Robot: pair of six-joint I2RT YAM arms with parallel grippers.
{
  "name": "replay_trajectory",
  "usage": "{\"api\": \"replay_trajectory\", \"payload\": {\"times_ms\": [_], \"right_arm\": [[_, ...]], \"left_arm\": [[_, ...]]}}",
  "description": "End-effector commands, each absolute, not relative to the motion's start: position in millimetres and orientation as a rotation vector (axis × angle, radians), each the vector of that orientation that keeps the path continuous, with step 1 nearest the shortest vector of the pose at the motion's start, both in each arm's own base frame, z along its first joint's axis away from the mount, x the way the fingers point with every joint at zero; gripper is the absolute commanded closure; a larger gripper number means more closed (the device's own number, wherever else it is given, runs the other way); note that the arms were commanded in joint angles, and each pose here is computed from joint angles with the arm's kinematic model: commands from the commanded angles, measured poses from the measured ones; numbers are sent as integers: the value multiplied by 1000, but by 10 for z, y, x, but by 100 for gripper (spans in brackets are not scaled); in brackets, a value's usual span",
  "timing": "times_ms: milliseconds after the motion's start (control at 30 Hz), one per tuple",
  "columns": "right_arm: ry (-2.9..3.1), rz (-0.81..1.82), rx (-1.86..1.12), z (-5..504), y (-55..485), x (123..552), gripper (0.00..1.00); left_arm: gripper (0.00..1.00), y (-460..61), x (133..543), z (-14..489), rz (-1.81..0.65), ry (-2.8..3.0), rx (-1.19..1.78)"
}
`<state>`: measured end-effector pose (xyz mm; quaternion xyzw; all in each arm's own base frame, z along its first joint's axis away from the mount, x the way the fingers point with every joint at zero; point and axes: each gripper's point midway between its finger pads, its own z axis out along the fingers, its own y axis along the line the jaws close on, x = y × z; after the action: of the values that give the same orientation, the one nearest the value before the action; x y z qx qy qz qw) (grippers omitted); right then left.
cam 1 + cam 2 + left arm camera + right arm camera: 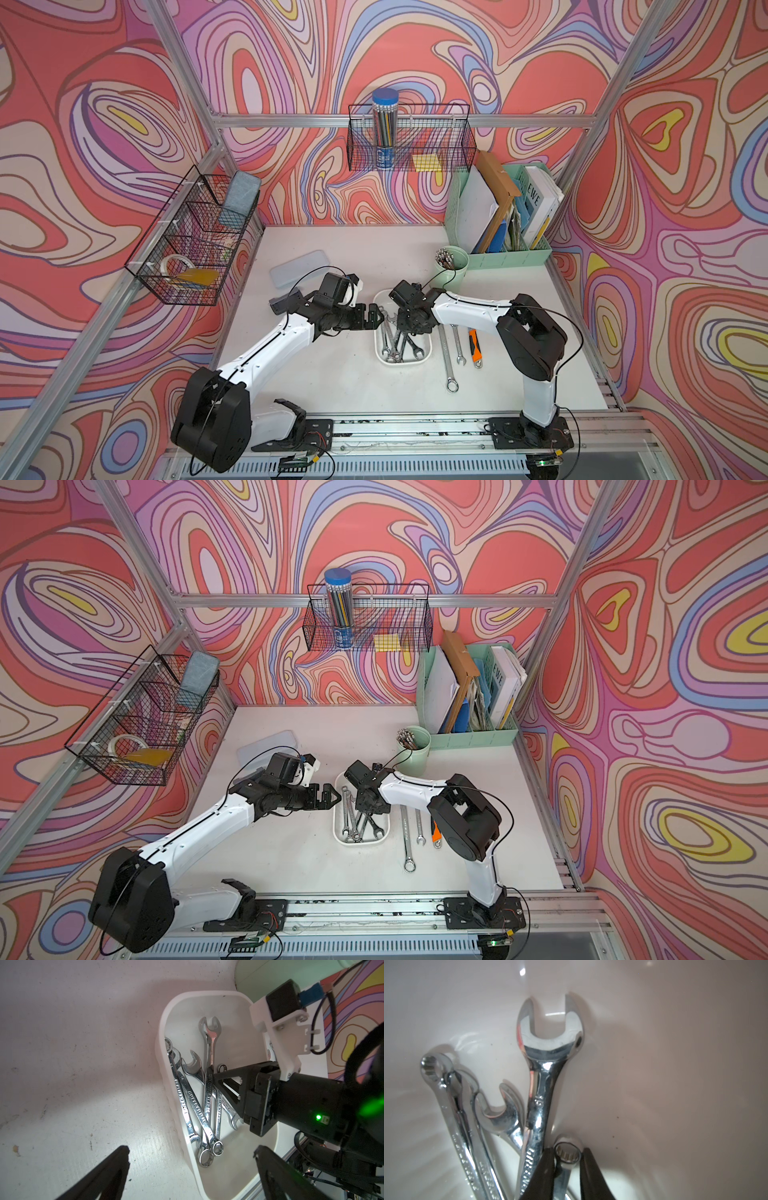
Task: Take out the wrench from the storage box
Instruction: Pick up the wrench from the storage box.
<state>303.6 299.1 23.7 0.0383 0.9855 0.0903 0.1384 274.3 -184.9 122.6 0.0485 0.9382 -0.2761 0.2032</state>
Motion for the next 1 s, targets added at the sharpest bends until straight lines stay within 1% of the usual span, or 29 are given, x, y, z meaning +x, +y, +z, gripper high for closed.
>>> {"api": "replay_trajectory", "payload": {"times_ms": [0, 133, 433, 667, 967], "right_arm": [[2890, 279, 124, 84, 3013, 2981, 80], [2876, 300, 137, 95, 3030, 3003, 86], [2808, 390, 146, 271, 3137, 3100, 92], [2760, 417, 161, 425, 3143, 3153, 99], [2752, 432, 149, 463, 3159, 3158, 100]], "left_arm": [[1, -1835, 2759, 1172, -763, 2619, 151], [1, -1841, 2761, 1154, -770, 2623, 147], [1, -1836, 2744, 1127, -767, 2630, 146], [1, -1843, 2751, 1128, -772, 2627, 142], [1, -1839, 2743, 1124, -771, 2631, 141]]}}
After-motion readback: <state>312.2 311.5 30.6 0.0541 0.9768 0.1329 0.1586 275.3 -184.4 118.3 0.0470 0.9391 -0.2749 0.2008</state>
